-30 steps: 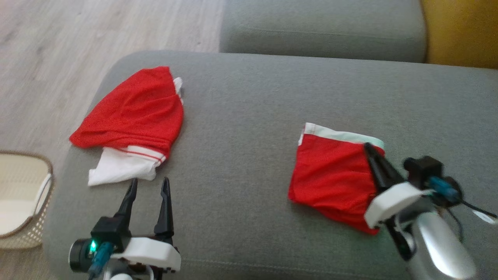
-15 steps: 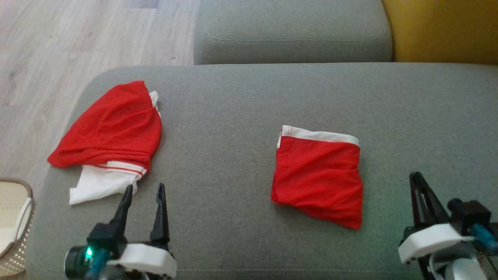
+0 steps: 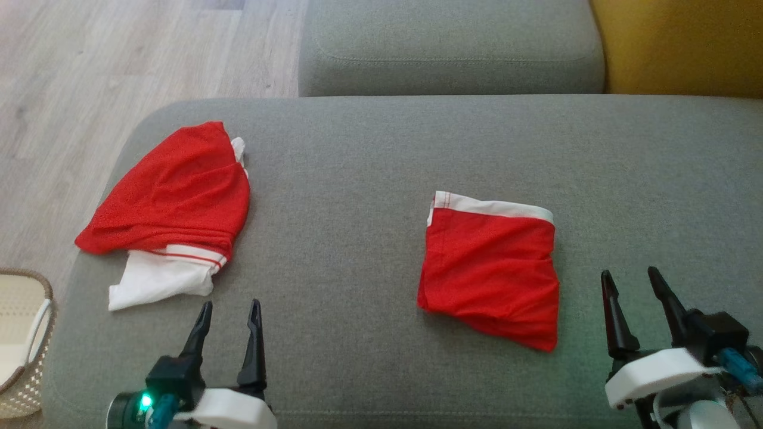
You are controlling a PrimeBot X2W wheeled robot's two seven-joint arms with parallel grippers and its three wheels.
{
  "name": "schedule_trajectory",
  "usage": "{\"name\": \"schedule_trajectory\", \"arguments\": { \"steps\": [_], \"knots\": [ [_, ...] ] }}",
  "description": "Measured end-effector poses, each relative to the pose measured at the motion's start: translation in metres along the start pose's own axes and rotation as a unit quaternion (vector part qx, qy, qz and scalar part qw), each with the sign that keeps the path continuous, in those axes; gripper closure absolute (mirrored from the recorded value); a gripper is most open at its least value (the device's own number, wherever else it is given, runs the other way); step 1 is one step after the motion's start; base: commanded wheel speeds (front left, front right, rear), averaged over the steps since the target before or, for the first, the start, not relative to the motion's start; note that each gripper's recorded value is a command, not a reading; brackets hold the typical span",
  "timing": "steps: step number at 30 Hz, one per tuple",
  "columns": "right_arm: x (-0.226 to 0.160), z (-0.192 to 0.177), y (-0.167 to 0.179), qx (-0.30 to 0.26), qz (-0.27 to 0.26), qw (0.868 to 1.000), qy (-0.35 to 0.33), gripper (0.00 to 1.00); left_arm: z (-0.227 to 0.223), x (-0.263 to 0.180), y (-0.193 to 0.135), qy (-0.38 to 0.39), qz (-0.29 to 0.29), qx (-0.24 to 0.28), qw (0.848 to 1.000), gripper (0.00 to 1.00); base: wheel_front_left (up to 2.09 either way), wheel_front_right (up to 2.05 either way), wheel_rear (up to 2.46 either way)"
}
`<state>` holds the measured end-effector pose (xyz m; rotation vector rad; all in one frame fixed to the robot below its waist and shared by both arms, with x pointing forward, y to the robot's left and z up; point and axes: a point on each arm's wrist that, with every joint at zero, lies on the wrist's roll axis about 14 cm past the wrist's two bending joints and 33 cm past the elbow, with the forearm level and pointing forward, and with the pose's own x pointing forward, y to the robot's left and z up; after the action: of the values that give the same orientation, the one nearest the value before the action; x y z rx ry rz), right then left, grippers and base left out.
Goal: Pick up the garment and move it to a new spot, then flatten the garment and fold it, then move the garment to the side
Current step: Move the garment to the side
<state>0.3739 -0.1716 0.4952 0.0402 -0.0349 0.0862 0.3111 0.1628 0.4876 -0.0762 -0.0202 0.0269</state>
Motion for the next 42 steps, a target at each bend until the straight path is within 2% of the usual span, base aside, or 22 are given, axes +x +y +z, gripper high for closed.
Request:
{"name": "schedule_trajectory", "arguments": {
  "steps": [9,14,20,25,31,32,33,34,42],
  "knots": [
    [0.008,-0.016,0.011,0.038,0.010,0.999,0.022,0.00,-0.007,0.002,0.004,0.013,0.005,0.000,1.000,0.00,0.00,0.00,0.00],
    [0.032,-0.033,0.025,0.064,0.025,0.996,0.053,0.00,-0.011,0.016,0.004,0.022,0.001,0.001,1.000,0.00,0.00,0.00,0.00],
    [0.055,-0.071,0.040,0.148,0.025,0.980,0.128,0.00,-0.017,0.033,0.006,0.031,-0.004,0.003,1.000,0.00,0.00,0.00,0.00],
    [0.059,-0.102,0.045,0.153,0.022,0.971,0.182,0.00,-0.027,0.033,0.008,0.048,-0.004,0.007,0.999,0.00,0.00,0.00,0.00],
    [0.065,-0.117,0.058,0.162,0.031,0.965,0.204,0.00,-0.024,0.040,0.014,0.043,0.002,0.010,0.999,0.00,0.00,0.00,0.00],
    [0.067,-0.118,0.058,0.162,0.031,0.965,0.204,0.34,-0.024,0.040,0.015,0.043,0.002,0.012,0.999,0.00,0.00,0.00,0.00],
    [0.068,-0.119,0.059,0.156,0.033,0.966,0.204,0.78,-0.024,0.040,0.015,0.043,0.002,0.014,0.999,0.00,0.00,0.00,0.00],
    [0.069,-0.119,0.060,0.144,0.038,0.968,0.203,1.00,-0.024,0.040,0.015,0.044,0.002,0.014,0.999,0.00,0.00,0.00,0.00],
    [0.074,-0.113,0.058,0.039,0.072,0.978,0.194,1.00,-0.024,0.043,0.007,0.042,-0.009,0.012,0.999,0.00,0.00,0.00,0.00]
  ]
}}
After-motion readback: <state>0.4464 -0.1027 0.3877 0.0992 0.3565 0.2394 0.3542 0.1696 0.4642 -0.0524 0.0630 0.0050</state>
